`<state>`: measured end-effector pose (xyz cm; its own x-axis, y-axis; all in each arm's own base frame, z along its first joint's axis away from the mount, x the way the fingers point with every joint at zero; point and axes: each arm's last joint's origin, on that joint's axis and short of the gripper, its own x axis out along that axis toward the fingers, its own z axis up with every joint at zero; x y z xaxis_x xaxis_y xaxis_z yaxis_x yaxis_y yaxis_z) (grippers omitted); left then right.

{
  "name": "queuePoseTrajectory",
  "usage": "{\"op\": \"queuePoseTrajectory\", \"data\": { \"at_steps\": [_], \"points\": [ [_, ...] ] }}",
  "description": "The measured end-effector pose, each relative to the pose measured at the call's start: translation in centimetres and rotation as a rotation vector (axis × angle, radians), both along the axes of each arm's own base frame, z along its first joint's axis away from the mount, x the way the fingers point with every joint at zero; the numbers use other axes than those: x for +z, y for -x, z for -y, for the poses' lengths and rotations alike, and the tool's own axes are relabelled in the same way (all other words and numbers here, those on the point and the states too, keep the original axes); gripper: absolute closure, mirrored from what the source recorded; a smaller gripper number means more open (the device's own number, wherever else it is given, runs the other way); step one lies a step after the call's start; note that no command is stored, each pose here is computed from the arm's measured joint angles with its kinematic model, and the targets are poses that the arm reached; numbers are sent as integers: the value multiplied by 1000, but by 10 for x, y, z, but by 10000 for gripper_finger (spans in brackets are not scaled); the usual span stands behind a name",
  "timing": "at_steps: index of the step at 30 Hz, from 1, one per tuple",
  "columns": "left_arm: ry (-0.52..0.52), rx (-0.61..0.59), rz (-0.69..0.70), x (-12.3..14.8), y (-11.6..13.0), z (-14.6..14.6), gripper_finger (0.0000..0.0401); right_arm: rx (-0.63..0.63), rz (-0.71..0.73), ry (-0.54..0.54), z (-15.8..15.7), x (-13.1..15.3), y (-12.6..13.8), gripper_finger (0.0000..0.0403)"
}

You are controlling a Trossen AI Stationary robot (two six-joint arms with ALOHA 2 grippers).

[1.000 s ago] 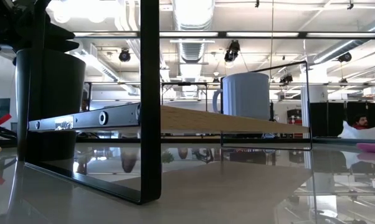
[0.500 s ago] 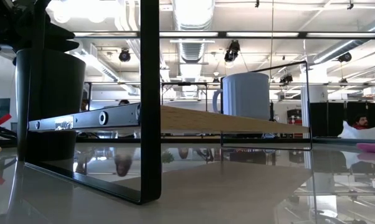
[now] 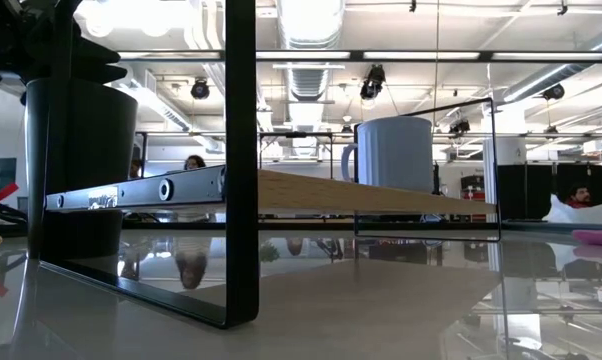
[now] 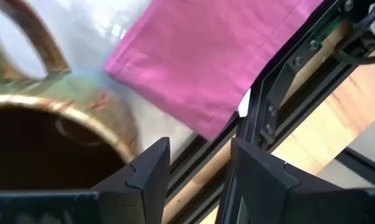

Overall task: Stack small to large cups/mugs on shelf
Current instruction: Put the brown mug on the shelf

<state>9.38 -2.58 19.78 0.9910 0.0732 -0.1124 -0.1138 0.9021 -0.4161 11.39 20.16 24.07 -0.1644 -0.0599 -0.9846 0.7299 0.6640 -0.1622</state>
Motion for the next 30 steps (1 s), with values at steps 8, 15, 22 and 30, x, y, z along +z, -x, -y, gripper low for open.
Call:
{"op": "queuePoseTrajectory", "data": {
  "at_steps": [8, 15, 22, 30],
  "points": [
    [0, -1, 0, 0, 0, 0, 324, 3, 19, 22, 6, 5, 3, 238],
    [0, 0, 1, 0, 0, 0, 324, -91, 159, 24, 22, 41, 8, 238],
    [0, 0, 0, 0, 0, 0, 324, -62, 273, -192, 27, 62, 11, 238],
    [0, 0, 1, 0, 0, 0, 324, 59, 222, -158, 7, 43, 1, 238]
  ]
}}
